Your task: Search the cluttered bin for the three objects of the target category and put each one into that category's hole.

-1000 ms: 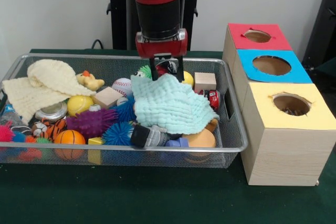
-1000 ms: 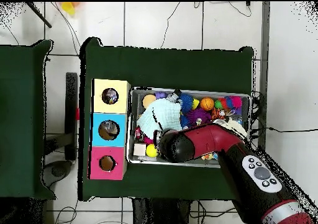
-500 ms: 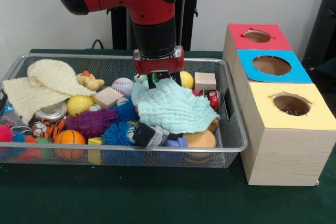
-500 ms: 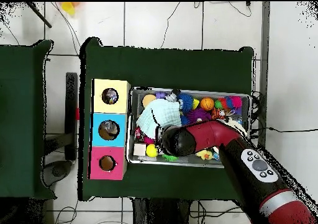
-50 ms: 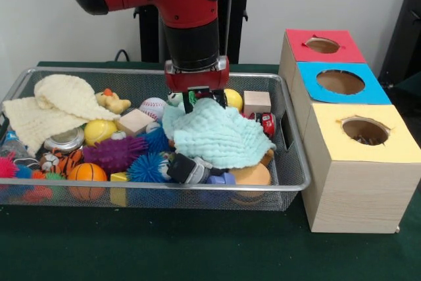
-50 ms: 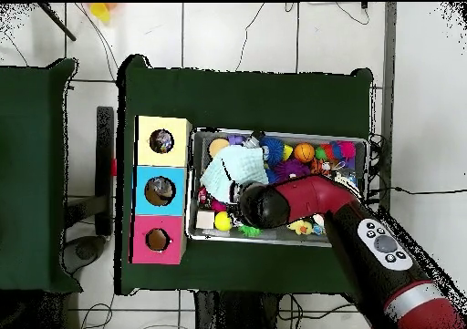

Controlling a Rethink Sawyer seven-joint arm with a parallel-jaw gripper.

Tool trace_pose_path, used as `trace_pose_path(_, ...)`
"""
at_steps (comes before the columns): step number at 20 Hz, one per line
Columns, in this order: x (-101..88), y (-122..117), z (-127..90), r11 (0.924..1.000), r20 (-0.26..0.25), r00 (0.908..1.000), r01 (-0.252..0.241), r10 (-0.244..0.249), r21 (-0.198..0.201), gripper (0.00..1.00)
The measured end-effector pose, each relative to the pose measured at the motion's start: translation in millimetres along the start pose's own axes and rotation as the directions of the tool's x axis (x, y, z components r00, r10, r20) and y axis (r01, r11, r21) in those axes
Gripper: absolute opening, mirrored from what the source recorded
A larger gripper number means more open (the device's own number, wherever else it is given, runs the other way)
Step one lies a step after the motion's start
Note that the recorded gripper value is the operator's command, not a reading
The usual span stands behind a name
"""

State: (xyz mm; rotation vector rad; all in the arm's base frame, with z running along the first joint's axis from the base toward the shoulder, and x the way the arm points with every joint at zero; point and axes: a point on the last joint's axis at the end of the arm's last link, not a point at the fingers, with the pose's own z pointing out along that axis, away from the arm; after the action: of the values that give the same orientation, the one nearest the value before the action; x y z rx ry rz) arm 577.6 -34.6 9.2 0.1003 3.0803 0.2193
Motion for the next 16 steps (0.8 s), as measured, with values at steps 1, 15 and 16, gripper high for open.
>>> trace_pose_path(1,-2.8,-0.9,-3.5,1.0,0.006,1.0,-0.001,0.001,0.001,1.0)
trace_pose_path(15,-58.5,-36.6,-69.1,0.9989,0.098,0.9948,-0.032,0.029,0.034,1.0)
trace_pose_path(16,-61.5,-36.5,-69.3,0.999,0.103,0.9943,-0.032,0.029,0.032,1.0)
